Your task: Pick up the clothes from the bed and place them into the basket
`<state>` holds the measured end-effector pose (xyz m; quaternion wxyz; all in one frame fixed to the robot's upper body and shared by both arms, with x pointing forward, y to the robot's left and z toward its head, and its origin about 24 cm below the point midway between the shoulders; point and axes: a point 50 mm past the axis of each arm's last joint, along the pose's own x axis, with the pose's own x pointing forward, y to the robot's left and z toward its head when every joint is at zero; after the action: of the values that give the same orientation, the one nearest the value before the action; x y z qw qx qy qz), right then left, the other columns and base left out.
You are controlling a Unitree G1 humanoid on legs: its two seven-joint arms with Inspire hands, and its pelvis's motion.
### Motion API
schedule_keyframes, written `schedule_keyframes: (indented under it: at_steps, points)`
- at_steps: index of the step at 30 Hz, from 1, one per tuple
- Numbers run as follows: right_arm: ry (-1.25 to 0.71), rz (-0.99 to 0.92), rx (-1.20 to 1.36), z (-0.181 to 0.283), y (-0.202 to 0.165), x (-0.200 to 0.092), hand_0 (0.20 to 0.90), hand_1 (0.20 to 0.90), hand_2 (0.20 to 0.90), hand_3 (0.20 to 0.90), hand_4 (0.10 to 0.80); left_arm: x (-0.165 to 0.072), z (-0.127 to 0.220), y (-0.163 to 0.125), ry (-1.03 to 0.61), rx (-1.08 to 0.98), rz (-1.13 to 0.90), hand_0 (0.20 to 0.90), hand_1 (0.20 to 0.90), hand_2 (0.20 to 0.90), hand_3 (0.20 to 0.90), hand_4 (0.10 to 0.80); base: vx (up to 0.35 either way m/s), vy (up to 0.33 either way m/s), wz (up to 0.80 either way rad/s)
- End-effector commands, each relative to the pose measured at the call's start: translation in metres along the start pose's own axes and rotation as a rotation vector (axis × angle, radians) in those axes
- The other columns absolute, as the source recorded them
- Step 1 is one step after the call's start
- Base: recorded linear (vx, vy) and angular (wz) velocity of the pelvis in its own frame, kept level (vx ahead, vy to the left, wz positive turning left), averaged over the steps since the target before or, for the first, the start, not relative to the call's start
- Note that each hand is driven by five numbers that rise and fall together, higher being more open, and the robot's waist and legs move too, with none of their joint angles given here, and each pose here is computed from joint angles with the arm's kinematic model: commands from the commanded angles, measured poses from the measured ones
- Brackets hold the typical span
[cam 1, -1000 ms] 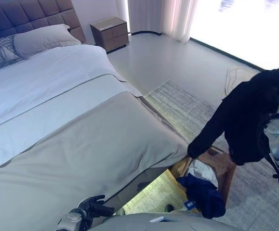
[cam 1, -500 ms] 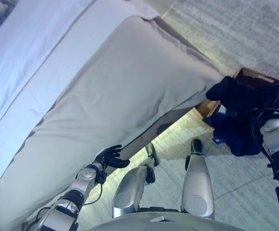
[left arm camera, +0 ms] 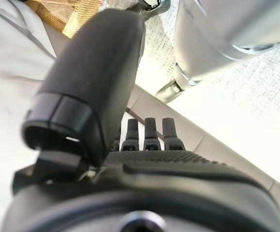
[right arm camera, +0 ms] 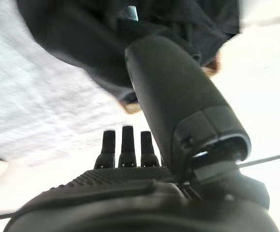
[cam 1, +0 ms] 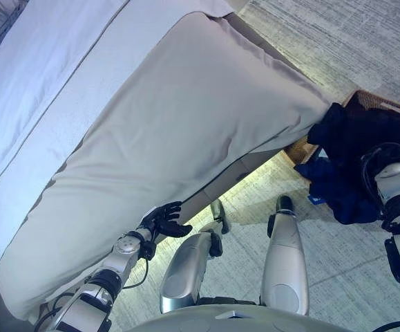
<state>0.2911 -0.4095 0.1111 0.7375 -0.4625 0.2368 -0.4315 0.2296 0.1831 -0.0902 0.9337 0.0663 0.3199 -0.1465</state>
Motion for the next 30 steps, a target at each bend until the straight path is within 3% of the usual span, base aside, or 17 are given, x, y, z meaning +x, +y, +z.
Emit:
schedule_keyframes:
  at_steps: [1, 7, 12, 19, 23, 30]
  points:
    - [-0.005, -0.104, 0.039, -0.006, -0.028, 0.011, 0.900, 0.900, 0.900, 0.900, 0.800, -0.016, -0.017, 0.013, 0.014, -0.017, 0.024, 0.900, 0.900, 0.900, 0.900, 0.800, 0.058, 0.047, -0.03]
    - [0.056, 0.096, 0.002, -0.051, 0.036, -0.019, 0.900, 0.900, 0.900, 0.900, 0.800, -0.018, -0.028, 0.019, 0.078, -0.010, 0.051, 0.900, 0.900, 0.900, 0.900, 0.800, 0.024, 0.053, -0.03]
    - [0.059, 0.274, -0.033, -0.085, 0.086, -0.061, 0.900, 0.900, 0.900, 0.900, 0.800, -0.025, -0.045, 0.028, 0.165, 0.007, 0.098, 0.900, 0.900, 0.900, 0.900, 0.800, 0.064, 0.016, 0.01]
    - [0.118, 0.754, 0.080, -0.124, 0.156, -0.150, 0.900, 0.900, 0.900, 0.900, 0.800, -0.045, -0.088, 0.030, 0.368, 0.040, 0.129, 0.900, 0.900, 0.900, 0.900, 0.800, 0.119, 0.045, 0.00]
    - [0.210, 0.968, 0.161, -0.142, 0.179, -0.196, 0.900, 0.900, 0.900, 0.900, 0.800, -0.053, -0.110, 0.021, 0.471, 0.054, 0.107, 0.900, 0.900, 0.900, 0.900, 0.800, 0.081, 0.100, 0.03]
    - [0.273, 1.102, 0.260, -0.158, 0.192, -0.237, 0.900, 0.900, 0.900, 0.900, 0.800, -0.057, -0.126, 0.006, 0.532, 0.005, 0.085, 0.900, 0.900, 0.900, 0.900, 0.800, 0.005, 0.101, -0.01]
